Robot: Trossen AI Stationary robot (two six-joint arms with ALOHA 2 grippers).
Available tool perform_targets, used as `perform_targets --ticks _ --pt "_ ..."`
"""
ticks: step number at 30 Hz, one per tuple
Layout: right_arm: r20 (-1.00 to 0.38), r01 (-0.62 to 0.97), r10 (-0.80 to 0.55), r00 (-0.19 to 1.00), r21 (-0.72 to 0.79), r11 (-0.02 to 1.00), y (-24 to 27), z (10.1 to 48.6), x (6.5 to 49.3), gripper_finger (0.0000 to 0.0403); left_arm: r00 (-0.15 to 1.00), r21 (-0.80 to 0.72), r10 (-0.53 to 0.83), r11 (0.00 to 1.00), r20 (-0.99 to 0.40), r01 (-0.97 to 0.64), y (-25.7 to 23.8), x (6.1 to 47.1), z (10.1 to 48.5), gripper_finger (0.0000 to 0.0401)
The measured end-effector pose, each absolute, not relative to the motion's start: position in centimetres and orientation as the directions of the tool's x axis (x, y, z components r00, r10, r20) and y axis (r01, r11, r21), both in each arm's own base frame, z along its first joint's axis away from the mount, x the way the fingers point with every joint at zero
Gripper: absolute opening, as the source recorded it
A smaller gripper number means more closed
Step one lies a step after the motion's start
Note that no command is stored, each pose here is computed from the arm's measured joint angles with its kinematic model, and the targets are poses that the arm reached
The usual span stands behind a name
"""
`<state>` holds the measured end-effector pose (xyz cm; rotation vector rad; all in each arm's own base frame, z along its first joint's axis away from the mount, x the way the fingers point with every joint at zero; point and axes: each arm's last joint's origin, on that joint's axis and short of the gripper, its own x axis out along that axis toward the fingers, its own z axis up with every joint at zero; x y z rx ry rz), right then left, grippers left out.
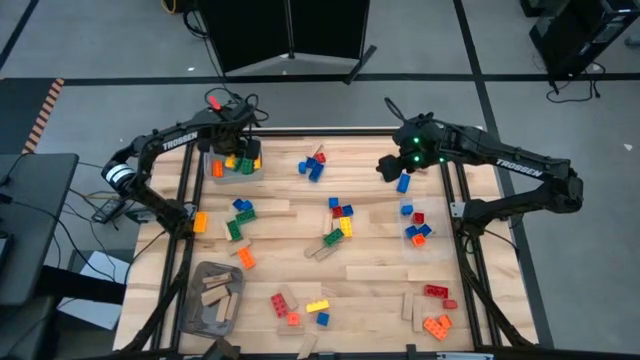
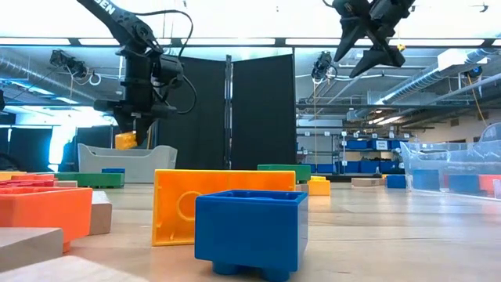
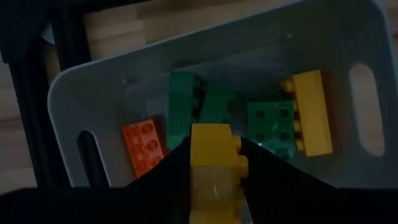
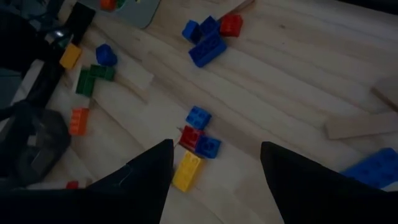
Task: Sort blocks by size
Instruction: Put the large yellow game piece into the gray bin, then put the large green game piece into the gray bin
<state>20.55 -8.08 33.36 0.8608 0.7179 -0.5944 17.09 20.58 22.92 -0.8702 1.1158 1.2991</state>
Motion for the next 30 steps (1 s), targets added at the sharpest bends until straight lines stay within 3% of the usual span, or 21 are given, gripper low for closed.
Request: perform_targets --ticks 16,22,30 --pt "-0.765 0.713 -0.167 0.622 0.465 0.525 -6.0 33.3 21.3 0.0256 -0.122 0.201 0.409 0.156 -0.904 -0.967 21.3 17.3 23.2 0.0129" --pt "-0.764 0.727 -0.194 0.615 0.454 0.515 -4.8 33.3 21.6 0.0256 -0.123 0.203 0.409 0.158 -0.904 -0.966 21.3 17.2 23.2 0.0152" --pt "-0.758 0.712 -0.194 0.623 0.448 0.54 -3.1 33.4 21.9 0.0256 -0.109 0.223 0.386 0.265 -0.916 -0.938 21.2 17.5 24.1 0.0179"
